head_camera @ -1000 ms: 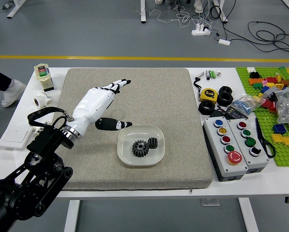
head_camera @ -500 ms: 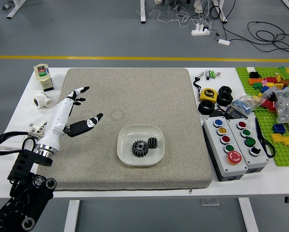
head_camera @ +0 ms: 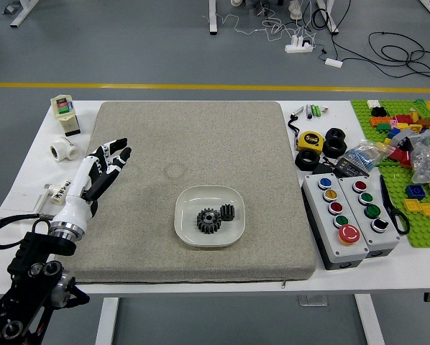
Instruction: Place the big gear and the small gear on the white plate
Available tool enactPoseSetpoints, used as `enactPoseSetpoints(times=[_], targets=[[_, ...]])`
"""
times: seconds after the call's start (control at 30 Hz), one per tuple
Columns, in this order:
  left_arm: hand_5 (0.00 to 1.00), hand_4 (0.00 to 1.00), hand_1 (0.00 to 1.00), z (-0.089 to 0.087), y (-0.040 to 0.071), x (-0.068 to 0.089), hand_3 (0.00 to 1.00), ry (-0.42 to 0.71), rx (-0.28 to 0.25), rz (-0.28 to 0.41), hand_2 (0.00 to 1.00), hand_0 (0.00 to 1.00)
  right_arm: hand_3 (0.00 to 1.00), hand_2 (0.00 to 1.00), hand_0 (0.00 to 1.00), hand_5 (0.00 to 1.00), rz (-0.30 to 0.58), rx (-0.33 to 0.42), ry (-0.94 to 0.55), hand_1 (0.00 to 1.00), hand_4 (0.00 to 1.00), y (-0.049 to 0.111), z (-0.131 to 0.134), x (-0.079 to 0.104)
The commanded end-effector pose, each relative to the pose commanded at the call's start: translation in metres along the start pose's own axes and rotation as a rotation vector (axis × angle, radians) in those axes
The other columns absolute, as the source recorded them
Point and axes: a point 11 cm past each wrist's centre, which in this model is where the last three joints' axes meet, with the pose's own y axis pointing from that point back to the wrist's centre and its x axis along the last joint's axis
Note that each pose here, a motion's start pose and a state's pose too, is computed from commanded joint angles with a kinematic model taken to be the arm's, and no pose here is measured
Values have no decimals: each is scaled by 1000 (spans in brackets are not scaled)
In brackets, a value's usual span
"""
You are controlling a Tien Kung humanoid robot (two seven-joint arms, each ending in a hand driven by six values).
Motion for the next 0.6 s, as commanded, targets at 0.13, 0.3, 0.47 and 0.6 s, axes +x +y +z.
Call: enactPoseSetpoints(times=[0.13, 0.3, 0.47, 0.6], targets=[[998, 826, 835, -4, 1, 5, 865, 158, 18, 35, 886, 779, 557, 744, 660, 609, 0, 0, 0, 673, 756, 0, 0, 0], [998, 824, 837, -4, 2, 10, 867, 203, 25, 57, 889, 780, 557, 744, 660, 609, 0, 0, -1, 673, 756, 0, 0, 0], [998, 823, 843, -4, 2, 11, 866, 182, 25, 49, 891, 784, 557, 744, 659, 609, 0, 0, 0, 673, 756, 0, 0, 0], [998, 823, 843, -4, 2, 11, 866, 166, 30, 39, 891, 784, 557, 744, 659, 609, 0, 1, -2, 673, 756, 0, -1, 0]])
